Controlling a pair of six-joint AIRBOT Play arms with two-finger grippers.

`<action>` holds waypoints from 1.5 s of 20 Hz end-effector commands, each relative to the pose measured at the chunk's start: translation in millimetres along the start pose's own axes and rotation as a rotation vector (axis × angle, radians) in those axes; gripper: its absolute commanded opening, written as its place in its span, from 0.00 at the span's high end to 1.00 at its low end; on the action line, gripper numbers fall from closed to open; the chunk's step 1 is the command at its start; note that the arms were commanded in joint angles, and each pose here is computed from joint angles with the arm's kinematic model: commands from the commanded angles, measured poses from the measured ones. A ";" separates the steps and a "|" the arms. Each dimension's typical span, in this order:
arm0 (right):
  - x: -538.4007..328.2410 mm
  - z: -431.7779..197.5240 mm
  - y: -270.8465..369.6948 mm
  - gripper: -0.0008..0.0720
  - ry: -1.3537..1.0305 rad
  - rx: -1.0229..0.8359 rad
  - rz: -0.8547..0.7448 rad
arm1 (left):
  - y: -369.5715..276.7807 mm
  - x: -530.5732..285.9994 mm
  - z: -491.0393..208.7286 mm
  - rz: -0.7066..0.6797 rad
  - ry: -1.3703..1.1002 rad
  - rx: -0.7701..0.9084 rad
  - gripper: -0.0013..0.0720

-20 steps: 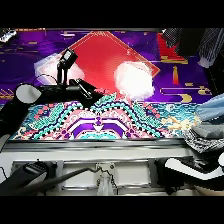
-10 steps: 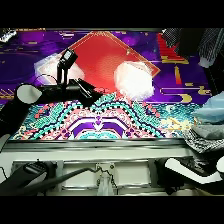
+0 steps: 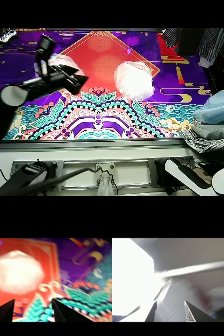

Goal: Fold the clothes and pants, and hang the long-sleeved shirts on hangers.

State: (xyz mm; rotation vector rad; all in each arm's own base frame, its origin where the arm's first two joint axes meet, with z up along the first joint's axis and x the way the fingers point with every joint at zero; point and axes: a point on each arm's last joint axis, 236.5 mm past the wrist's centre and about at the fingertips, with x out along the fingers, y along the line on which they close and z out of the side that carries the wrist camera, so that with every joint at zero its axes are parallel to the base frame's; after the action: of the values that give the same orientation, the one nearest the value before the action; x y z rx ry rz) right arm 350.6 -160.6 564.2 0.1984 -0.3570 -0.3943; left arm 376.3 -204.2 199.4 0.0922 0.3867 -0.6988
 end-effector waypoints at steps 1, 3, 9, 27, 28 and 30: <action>-29.4 -126.3 135.9 0.42 0.390 -0.049 0.421 | 50.0 -39.7 17.0 0.172 -0.052 0.056 0.33; -77.7 -209.5 184.7 0.42 0.628 -0.190 0.603 | 64.4 -60.4 15.3 0.213 -0.043 0.048 0.33; -184.3 -343.9 241.6 0.42 0.955 -0.290 0.838 | 56.6 -82.8 -24.3 0.153 0.117 0.010 0.33; -219.5 -370.7 217.3 0.42 1.140 -0.377 0.845 | 53.9 -82.6 -28.2 0.142 0.134 0.011 0.33; -219.5 -370.7 217.2 0.42 1.140 -0.377 0.845 | 53.9 -82.6 -28.2 0.142 0.134 0.011 0.33; -219.5 -370.7 217.3 0.42 1.140 -0.376 0.845 | 53.8 -82.6 -28.1 0.141 0.133 0.011 0.33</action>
State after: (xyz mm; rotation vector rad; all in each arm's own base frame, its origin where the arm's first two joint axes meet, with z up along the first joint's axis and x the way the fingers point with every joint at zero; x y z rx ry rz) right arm 375.1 169.7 213.7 -0.1216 0.7526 0.5096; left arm 344.4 -107.0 201.8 0.1748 0.5001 -0.5573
